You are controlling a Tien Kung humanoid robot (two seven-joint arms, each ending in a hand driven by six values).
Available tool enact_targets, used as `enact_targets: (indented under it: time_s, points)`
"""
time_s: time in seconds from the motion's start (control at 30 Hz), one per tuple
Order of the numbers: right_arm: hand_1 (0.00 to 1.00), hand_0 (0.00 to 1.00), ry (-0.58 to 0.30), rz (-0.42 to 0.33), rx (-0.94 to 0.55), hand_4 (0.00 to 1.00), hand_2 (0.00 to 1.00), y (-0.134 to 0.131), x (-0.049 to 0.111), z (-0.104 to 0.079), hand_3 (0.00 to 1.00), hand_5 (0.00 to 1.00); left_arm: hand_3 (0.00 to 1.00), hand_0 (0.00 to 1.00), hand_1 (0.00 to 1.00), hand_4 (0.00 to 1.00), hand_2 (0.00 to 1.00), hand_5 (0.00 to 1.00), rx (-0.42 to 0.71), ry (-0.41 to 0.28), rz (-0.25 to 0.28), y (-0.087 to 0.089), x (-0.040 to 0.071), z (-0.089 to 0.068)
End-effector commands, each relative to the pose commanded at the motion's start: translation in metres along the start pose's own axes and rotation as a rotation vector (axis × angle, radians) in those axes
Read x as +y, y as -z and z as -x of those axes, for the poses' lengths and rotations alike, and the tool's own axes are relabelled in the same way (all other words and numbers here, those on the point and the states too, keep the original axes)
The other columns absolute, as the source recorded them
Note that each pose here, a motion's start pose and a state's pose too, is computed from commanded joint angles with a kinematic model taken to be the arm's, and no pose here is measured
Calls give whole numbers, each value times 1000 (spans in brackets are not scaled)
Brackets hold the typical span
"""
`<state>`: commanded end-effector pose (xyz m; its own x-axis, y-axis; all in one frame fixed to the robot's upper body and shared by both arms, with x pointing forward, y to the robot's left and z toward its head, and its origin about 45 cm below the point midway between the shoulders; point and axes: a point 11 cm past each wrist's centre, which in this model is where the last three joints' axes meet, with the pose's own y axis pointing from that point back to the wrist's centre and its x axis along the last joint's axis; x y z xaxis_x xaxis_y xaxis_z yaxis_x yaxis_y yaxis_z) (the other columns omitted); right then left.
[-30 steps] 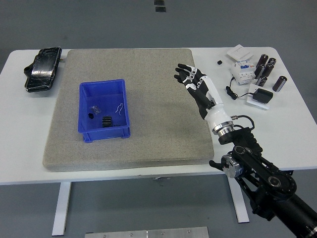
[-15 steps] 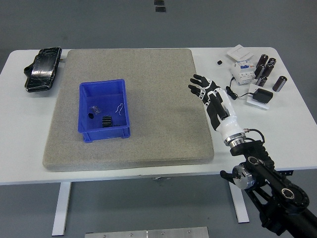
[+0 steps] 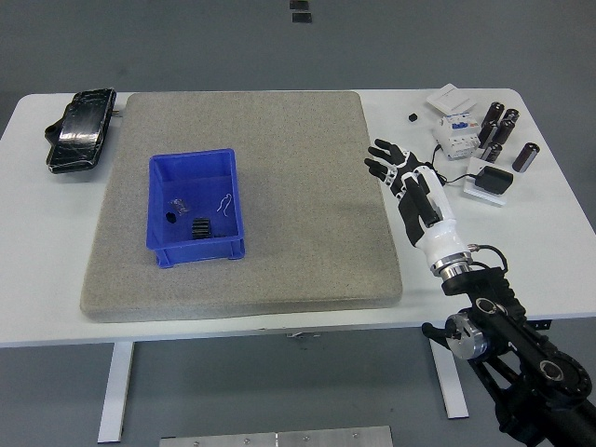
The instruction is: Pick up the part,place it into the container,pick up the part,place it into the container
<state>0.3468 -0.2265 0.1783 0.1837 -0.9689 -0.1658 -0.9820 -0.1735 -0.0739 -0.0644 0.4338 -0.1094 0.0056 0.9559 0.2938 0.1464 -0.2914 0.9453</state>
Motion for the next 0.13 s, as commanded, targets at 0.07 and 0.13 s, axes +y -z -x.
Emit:
enact_targets:
  time_s: [0.07,0.13]
  points:
    - [781,880,-7,-4,0,855,776,1,0,-2,750,715,576,667,644,707,644,531,-1,-1,-1,1,0,0]
    - [781,880,-13,-7,1,855,776,2,0,-5,750,715,576,667,644,707,644,531,-1,-2,-2,1,0,-1]
